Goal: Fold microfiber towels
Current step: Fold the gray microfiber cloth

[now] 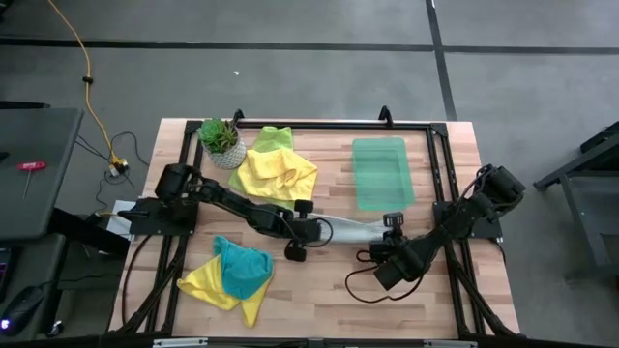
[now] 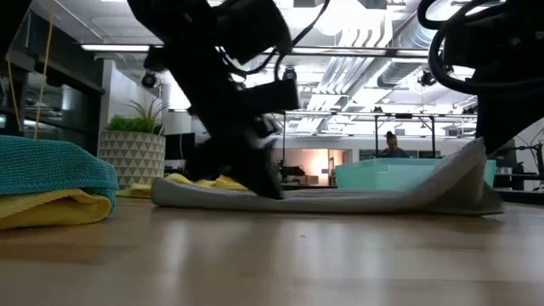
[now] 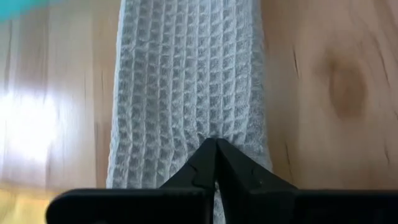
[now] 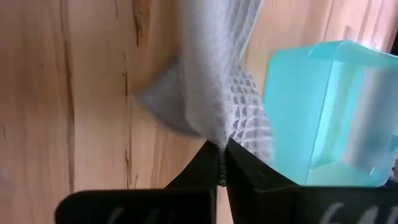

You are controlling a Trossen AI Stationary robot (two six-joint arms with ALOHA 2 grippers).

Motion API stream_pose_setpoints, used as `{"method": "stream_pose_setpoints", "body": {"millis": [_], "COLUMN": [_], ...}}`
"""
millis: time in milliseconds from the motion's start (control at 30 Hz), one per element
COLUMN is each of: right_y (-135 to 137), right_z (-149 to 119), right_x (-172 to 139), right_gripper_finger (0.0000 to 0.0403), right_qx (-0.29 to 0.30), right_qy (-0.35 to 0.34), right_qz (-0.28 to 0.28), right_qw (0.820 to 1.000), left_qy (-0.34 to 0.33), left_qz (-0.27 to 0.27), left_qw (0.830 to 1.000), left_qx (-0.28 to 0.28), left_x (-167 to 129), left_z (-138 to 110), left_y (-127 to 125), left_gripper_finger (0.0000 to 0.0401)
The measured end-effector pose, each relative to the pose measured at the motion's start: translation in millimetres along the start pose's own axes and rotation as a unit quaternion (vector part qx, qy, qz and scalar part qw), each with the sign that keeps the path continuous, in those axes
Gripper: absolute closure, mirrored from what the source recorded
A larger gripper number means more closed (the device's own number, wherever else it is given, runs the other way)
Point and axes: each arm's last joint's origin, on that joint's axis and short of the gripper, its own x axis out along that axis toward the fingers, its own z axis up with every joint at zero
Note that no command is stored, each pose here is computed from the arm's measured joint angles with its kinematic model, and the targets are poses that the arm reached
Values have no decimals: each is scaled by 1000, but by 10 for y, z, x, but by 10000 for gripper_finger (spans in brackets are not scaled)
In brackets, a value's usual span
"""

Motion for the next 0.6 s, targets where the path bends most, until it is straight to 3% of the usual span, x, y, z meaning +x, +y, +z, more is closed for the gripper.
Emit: {"method": "stream_pose_setpoints", "body": {"millis": [167, 600], "right_y": [0, 77], "right_z": [5, -31], "right_x": [1, -176], "right_gripper_finger": [403, 395], "right_qx": [8, 105], "right_qy": [-3, -7], "right_qz": [-1, 4], "right_qw": [1000, 994], "left_qy": [17, 12], "left_qz": [6, 4], "left_qw": [1000, 1000], "left_qx": [1, -5], "left_x": [-92, -121], "left_z": [-21, -10], "left_y": [-69, -103], "left_gripper_finger": [400, 401]}}
